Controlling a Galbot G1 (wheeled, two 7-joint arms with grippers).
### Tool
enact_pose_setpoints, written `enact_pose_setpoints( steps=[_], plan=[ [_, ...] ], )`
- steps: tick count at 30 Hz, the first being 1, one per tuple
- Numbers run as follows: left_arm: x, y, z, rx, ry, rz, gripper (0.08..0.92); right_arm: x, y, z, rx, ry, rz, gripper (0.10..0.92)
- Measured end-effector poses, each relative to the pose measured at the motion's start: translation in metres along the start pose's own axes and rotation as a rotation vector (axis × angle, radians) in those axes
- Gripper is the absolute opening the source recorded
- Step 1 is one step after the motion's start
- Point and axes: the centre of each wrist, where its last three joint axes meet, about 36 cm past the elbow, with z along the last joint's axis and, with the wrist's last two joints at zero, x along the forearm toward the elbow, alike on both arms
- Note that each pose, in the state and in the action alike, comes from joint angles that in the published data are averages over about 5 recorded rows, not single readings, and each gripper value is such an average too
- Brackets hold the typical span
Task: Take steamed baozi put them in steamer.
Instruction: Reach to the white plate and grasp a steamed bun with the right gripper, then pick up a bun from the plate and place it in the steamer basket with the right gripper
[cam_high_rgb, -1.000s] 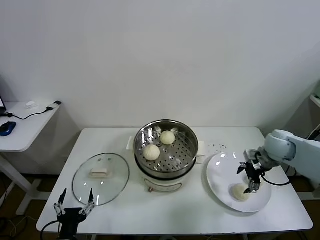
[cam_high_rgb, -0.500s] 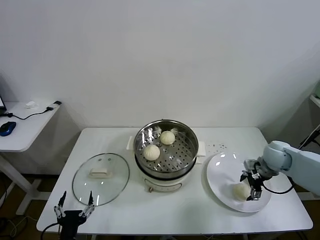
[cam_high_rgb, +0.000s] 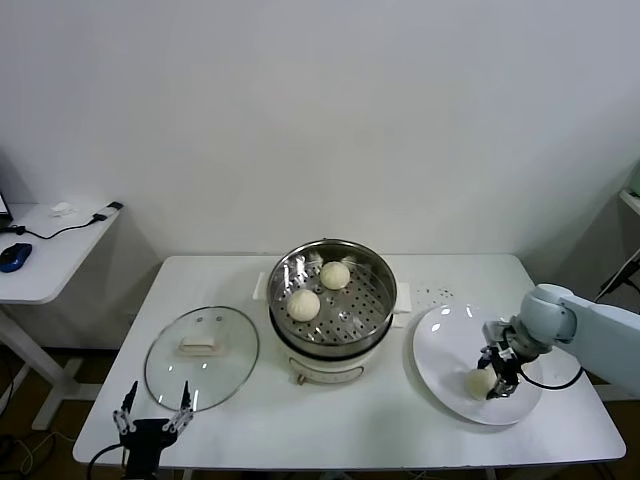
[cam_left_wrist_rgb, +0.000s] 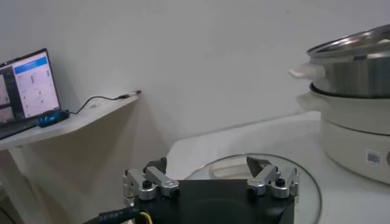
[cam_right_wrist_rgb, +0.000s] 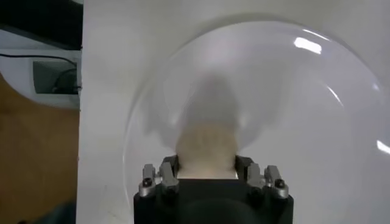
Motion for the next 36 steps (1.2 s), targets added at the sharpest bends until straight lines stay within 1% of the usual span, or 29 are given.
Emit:
enact_pose_setpoints(
  steps=[4,9,15,21,25,28,32,36],
  plan=[
    [0.000,-0.002,0.000,0.000,0.000,0.003,0.823,0.004,-0.001,0.001,0.003,-0.005,0.002,0.564],
    [0.001,-0.001,0.000,0.000,0.000,0.004,0.823,0.016,-0.006,-0.002,0.022,-0.016,0.011,0.560],
    [0.000,-0.002,-0.001,-0.001,-0.003,0.006,0.823,0.057,-0.030,-0.020,0.146,-0.022,0.048,0.560],
    [0.002,-0.001,-0.001,-0.003,-0.001,0.005,0.823,0.130,-0.067,-0.060,0.422,0.016,0.116,0.561],
    [0.003,0.000,-0.001,-0.006,0.001,0.005,0.823,0.187,-0.086,-0.102,0.650,0.063,0.175,0.566],
    [0.002,-0.001,-0.001,-0.008,0.002,0.006,0.823,0.220,-0.094,-0.138,0.816,0.095,0.204,0.569],
    [0.002,-0.003,-0.002,-0.007,0.004,0.011,0.823,0.247,-0.098,-0.191,1.026,0.138,0.219,0.571],
    [0.004,-0.003,-0.003,-0.008,0.007,0.015,0.823,0.255,-0.098,-0.242,1.207,0.177,0.215,0.569]
  ],
)
